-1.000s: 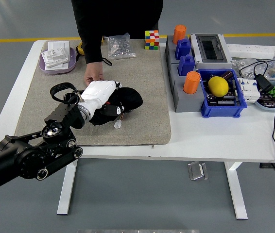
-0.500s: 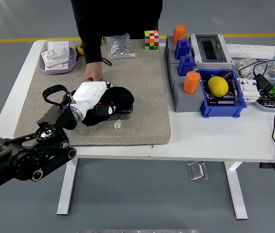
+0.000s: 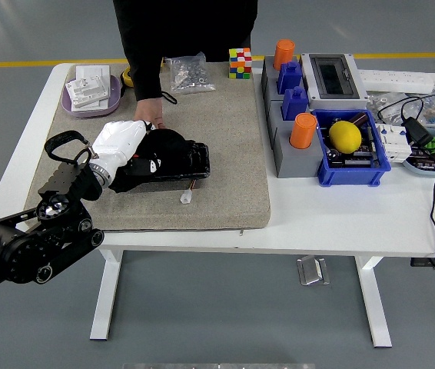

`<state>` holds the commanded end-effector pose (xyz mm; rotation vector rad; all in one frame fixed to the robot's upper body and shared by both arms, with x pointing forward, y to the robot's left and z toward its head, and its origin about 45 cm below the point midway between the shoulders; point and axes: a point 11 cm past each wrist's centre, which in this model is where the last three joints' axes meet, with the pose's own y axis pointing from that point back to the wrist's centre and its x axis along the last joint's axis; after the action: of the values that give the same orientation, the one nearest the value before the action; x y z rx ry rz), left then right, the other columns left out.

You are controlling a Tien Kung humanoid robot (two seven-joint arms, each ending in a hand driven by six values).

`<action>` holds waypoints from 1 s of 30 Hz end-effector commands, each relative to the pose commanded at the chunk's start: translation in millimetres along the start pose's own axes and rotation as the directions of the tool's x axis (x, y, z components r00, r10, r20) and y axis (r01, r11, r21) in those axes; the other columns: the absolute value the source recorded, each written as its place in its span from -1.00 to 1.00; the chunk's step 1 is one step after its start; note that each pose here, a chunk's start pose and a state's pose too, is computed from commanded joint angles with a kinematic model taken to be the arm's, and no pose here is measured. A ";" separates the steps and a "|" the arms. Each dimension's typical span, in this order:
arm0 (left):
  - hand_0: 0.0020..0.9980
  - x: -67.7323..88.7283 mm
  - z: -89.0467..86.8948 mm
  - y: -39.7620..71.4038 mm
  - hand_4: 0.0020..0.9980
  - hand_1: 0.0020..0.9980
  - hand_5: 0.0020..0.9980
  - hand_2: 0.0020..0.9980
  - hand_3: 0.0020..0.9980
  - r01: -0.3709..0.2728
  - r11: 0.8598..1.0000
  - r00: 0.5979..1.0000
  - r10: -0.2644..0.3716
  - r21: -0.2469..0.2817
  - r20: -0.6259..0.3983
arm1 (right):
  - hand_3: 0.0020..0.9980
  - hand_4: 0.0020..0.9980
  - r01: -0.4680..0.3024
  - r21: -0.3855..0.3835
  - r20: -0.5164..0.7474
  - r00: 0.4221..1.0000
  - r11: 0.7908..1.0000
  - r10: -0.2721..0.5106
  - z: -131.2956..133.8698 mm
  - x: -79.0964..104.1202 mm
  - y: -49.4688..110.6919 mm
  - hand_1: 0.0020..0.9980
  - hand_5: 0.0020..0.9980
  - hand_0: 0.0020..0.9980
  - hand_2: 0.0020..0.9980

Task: Pick the rag up,wipe the panel,place it on the desk

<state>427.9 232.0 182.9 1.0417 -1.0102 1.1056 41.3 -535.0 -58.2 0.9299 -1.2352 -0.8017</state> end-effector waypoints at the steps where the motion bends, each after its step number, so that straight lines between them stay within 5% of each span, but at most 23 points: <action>1: -0.54 0.4 -3.1 0.3 -0.38 -0.65 -1.00 -0.01 -0.24 -0.001 1.000 1.000 0.001 0.005 0.005 | 0.15 1.00 0.000 -0.002 0.000 1.000 1.000 0.000 0.5 0.2 0.0 0.15 -0.18 0.45 0.33; 30: -0.54 9.7 -66.6 10.9 -0.37 -0.65 -1.00 -0.01 -0.22 -0.030 0.991 0.998 0.021 0.134 0.065 | 0.15 1.00 0.008 -0.011 0.013 1.000 1.000 -0.008 2.9 -4.0 -0.7 0.15 -0.17 0.45 0.33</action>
<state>425.5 300.1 179.8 1.1816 -1.0118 1.1811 37.8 -532.1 -60.3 0.9228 -1.2378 -0.8210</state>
